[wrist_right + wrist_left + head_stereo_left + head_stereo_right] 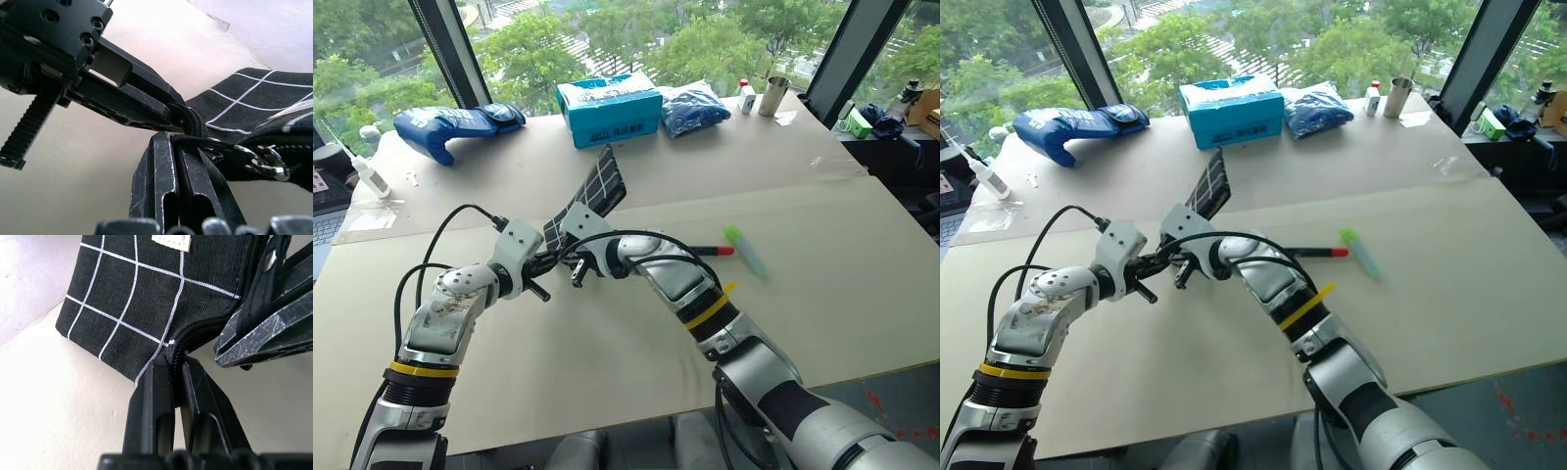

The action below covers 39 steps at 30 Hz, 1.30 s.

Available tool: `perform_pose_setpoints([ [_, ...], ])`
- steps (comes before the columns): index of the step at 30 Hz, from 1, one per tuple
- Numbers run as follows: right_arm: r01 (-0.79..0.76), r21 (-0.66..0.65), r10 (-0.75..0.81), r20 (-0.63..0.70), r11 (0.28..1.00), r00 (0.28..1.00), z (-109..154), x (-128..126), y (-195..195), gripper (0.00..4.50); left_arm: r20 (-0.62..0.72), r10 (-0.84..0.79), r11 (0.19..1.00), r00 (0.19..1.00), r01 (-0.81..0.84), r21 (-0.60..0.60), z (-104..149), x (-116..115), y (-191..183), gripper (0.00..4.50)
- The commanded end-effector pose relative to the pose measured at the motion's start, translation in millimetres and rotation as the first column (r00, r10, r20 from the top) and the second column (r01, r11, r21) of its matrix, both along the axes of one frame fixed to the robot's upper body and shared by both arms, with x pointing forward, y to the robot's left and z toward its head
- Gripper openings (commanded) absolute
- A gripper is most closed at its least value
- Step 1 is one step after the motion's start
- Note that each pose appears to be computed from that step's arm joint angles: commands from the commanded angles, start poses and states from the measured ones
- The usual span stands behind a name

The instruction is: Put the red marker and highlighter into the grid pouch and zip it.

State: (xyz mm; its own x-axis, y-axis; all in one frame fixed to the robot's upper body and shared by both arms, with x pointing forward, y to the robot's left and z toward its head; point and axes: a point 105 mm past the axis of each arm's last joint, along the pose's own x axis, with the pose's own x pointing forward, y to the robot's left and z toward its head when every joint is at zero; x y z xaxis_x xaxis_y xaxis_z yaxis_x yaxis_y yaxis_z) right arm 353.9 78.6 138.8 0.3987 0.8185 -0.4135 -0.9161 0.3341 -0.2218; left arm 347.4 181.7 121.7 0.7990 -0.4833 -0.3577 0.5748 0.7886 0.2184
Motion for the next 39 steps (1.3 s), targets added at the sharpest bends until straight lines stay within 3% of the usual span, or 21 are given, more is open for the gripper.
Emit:
perform_pose_setpoints([
  [1,0.000,0.002,0.000,0.043,1.000,0.999,7.2,3.4,1.7,0.10,0.073,-0.026,1.000,0.997,0.026,-0.004,18.1,2.8,-6.7,0.00],
  [4,-0.017,-0.004,0.017,0.049,1.000,0.999,7.3,1.5,-0.1,0.10,0.073,-0.025,1.000,0.997,0.025,-0.006,17.9,2.9,-6.6,0.00],
  [9,0.079,-0.032,-0.077,0.065,0.996,0.995,2.7,22.8,-24.8,0.10,0.080,-0.018,1.000,0.997,0.019,-0.010,19.4,4.1,-5.4,0.00],
  [17,0.145,0.017,-0.146,0.061,0.989,0.987,15.0,36.7,-38.3,0.10,0.081,-0.013,1.000,0.997,0.015,-0.017,18.8,3.3,-5.8,0.00],
  [28,-0.023,0.017,0.023,0.020,1.000,1.000,6.0,-4.0,5.2,0.10,0.087,-0.011,1.000,0.996,0.013,-0.022,19.4,4.5,-7.4,0.00],
  [33,0.015,0.025,-0.016,0.039,1.000,0.999,10.7,6.2,-5.9,0.10,0.088,-0.005,1.000,0.996,0.006,-0.021,19.0,4.2,-5.6,0.00],
  [39,0.076,0.099,-0.079,0.026,0.992,0.997,30.3,20.4,-39.1,1.90,0.071,-0.016,1.000,0.997,0.017,-0.017,19.2,-1.2,-5.5,0.00],
])
